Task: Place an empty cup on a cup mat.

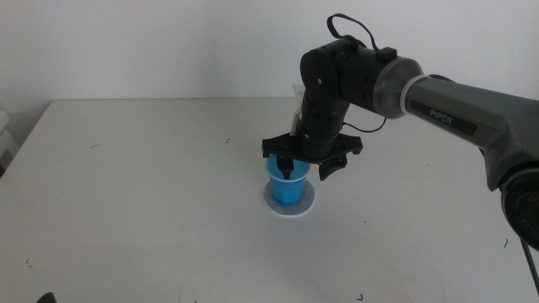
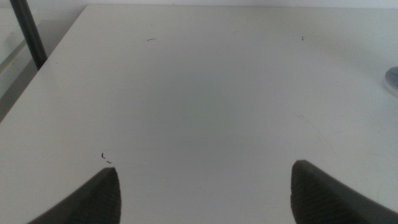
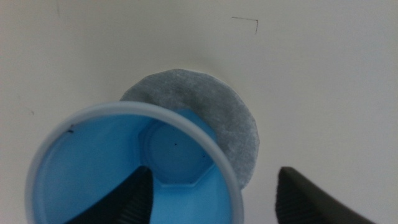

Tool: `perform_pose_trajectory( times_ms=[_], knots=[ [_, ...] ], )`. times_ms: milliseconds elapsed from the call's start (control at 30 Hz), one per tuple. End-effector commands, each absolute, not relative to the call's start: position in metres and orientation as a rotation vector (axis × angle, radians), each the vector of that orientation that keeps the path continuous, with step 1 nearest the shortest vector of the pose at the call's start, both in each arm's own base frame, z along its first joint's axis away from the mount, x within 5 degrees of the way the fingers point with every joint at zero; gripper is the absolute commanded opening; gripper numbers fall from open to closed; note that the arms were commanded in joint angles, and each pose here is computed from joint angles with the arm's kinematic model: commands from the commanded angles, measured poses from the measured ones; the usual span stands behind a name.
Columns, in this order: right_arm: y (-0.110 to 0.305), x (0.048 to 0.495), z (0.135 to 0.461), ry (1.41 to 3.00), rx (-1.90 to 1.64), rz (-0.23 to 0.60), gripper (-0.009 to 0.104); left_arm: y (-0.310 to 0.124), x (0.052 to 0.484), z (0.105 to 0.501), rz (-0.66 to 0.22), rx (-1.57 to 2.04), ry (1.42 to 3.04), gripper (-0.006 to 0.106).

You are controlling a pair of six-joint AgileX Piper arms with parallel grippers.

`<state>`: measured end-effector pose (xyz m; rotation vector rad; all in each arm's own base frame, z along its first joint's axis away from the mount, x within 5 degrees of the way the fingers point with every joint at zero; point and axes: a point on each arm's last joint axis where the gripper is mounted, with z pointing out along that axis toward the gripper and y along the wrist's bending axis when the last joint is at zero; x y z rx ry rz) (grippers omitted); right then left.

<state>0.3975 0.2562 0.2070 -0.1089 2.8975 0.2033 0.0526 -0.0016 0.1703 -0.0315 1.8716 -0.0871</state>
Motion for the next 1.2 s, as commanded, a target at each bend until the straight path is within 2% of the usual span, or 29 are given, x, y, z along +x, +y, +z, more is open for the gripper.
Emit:
perform_pose_trajectory(
  times_ms=[0,100,167,333,433,567,767,900,1167],
  knots=[
    [0.254,0.394,0.254,2.779,-0.128,0.268,0.062,-0.002,0.053,0.179,-0.102,-0.038,1.788,0.105],
    [0.25,0.389,0.276,2.734,-0.132,0.291,0.073,-0.002,0.053,0.179,-0.102,-0.038,1.788,0.105],
    [0.243,0.382,0.298,2.693,-0.162,0.287,0.076,-0.002,0.053,0.179,-0.102,-0.038,1.788,0.105],
    [0.22,0.362,0.346,2.631,-0.212,0.261,0.077,-0.002,0.053,0.179,-0.102,-0.038,1.788,0.105],
    [0.202,0.345,0.379,2.568,-0.209,0.282,0.077,-0.002,0.053,0.179,-0.102,-0.038,1.788,0.105],
    [0.171,0.318,0.407,2.509,-0.162,0.308,0.077,-0.002,0.053,0.179,-0.102,-0.038,1.788,0.105],
    [0.111,0.272,0.419,2.409,-0.048,0.301,0.077,-0.002,0.053,0.179,-0.102,-0.038,1.788,0.105],
    [0.076,0.239,0.413,2.346,-0.081,0.236,0.078,-0.002,0.053,0.179,-0.102,-0.038,1.788,0.105],
    [0.025,0.163,0.403,2.146,-0.103,0.105,0.09,-0.002,0.053,0.179,-0.102,-0.038,1.788,0.105]
  ],
)
